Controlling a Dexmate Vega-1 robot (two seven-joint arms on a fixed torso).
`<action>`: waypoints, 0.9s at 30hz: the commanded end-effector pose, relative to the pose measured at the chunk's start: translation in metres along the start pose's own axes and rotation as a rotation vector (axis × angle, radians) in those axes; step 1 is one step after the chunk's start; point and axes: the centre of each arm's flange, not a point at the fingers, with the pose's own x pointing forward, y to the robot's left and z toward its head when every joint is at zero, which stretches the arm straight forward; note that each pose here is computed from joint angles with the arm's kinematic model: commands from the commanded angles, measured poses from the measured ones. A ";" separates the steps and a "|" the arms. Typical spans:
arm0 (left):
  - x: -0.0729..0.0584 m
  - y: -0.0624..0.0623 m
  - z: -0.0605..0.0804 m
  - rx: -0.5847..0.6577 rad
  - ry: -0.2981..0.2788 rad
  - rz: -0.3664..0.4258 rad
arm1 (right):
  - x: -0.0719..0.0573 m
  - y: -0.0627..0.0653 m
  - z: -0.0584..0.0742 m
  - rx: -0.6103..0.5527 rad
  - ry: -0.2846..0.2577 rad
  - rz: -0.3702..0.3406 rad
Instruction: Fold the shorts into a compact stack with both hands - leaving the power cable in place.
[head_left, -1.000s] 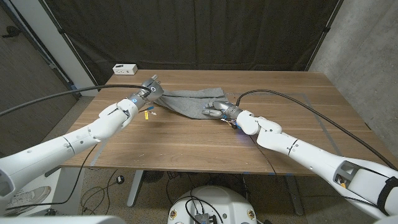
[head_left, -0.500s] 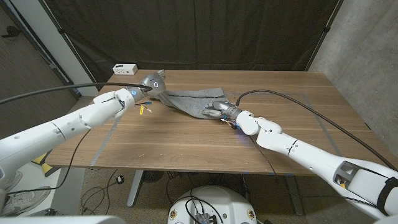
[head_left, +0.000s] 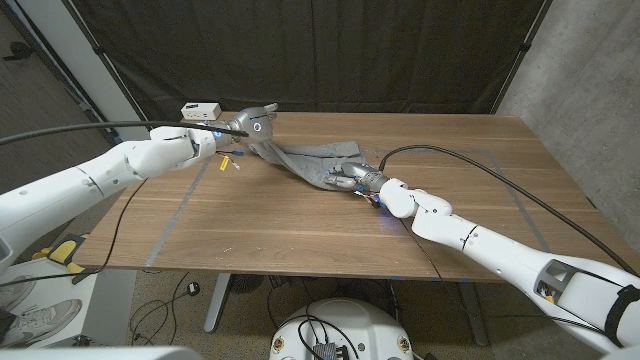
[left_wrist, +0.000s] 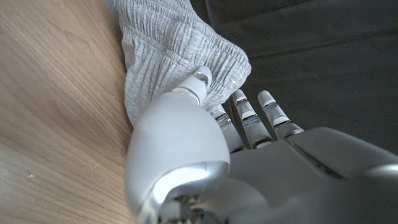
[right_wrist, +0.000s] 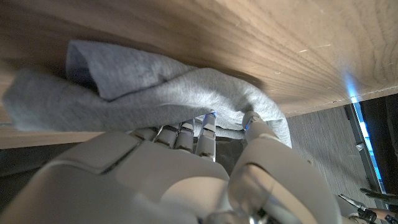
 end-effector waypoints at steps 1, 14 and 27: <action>0.013 0.008 -0.026 0.127 -0.083 0.076 | 0.001 0.003 -0.002 0.016 -0.008 -0.005; 0.030 0.017 -0.044 0.220 -0.164 0.128 | 0.004 0.009 -0.002 0.023 -0.023 -0.004; 0.054 0.035 -0.062 0.305 -0.241 0.206 | 0.010 0.012 -0.004 0.037 -0.043 -0.018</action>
